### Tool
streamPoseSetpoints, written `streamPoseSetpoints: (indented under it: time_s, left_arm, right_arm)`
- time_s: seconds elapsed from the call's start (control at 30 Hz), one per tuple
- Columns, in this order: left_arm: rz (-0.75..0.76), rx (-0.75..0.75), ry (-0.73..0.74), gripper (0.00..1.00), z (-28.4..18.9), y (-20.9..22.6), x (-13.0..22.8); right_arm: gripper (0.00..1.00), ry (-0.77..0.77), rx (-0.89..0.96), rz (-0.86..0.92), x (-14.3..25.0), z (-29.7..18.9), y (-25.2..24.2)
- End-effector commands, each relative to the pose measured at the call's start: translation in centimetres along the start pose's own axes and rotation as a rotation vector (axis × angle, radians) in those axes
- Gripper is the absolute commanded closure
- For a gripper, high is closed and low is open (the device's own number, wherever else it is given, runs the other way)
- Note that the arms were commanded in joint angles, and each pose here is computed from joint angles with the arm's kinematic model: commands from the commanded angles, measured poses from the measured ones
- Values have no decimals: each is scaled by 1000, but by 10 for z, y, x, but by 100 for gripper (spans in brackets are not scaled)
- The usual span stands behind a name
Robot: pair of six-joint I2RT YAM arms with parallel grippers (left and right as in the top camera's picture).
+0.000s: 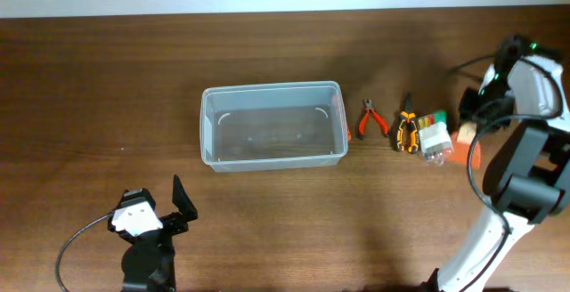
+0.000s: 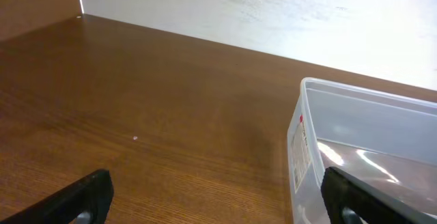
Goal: Pack container
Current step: 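Carry the scraper into the container and release it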
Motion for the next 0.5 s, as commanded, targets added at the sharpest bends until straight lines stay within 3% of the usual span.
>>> streamPoseSetpoints:
  time_s: [0.0, 0.1, 0.2, 0.33, 0.47]
  left_arm:
    - [10, 1, 0, 1, 0, 0, 1]
    - [10, 1, 0, 1, 0, 0, 1]
    - [10, 0, 0, 1, 0, 0, 1]
    - [10, 0, 0, 1, 0, 0, 1]
    - [10, 0, 0, 1, 0, 0, 1]
  right_arm:
    - [64, -265, -137, -95, 8, -101, 47]
    - [73, -368, -202, -205, 27, -143, 88]
    - [75, -447, -230, -366, 54, -173, 139]
    - [74, -504, -159, -534, 85, -184, 201]
    - [81, -532, -159, -719, 109, -184, 248]
Point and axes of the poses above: each gripper's point midway between its finger pads, its own z axis out along the fingers, its own y axis along the line the jaws close on, x = y × z, the point moved 10 cm from there along -z, back along the fingers, and after that the axes turned 9 degrees about -z, right-handed, at the moved point
